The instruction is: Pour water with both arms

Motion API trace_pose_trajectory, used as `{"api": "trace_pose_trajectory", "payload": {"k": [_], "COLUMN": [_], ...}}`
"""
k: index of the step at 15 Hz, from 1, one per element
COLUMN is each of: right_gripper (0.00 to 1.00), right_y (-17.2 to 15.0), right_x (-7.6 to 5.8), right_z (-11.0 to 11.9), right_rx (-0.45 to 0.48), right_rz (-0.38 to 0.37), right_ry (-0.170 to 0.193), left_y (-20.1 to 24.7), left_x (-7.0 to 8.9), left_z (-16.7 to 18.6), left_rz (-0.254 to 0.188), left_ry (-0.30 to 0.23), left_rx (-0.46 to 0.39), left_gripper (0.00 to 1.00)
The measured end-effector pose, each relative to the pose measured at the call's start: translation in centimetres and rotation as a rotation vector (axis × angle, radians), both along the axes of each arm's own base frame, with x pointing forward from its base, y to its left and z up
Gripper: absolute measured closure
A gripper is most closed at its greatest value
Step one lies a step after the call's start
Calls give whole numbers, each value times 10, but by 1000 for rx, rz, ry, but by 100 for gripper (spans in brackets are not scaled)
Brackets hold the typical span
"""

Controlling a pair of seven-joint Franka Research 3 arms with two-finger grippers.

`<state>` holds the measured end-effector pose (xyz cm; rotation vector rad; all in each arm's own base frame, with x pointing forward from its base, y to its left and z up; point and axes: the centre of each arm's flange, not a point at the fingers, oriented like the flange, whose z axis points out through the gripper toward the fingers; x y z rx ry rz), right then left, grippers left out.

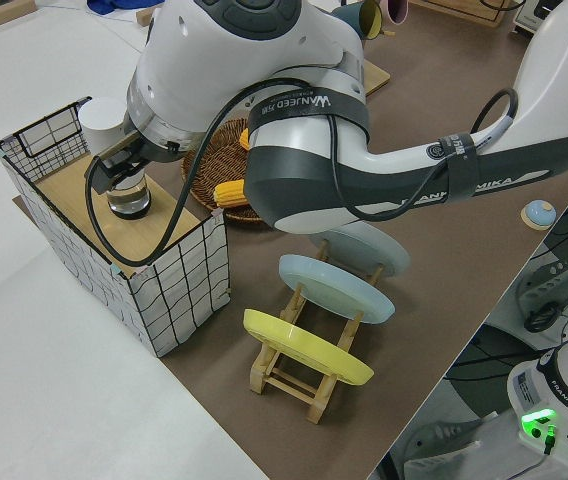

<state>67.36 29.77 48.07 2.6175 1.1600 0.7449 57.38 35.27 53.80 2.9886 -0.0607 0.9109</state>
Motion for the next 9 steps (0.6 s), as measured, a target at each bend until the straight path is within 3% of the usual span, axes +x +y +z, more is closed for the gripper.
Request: {"api": "trace_pose_trajectory", "payload": {"k": [2,9], "right_gripper": [1,6], "right_y": [-1,1], "right_x": [5,13], "right_z": [-1,-11], "right_rx": [-7,4], "right_rz": [1,1], "right_ry": [-9,-5], "left_y": [2,3], "left_x": [3,17], "left_z": [-7,-33], "left_rz": [-13,26], "left_ry": [-25,-113], "left_rx": [-1,-17], "left_gripper": [0,0]}}
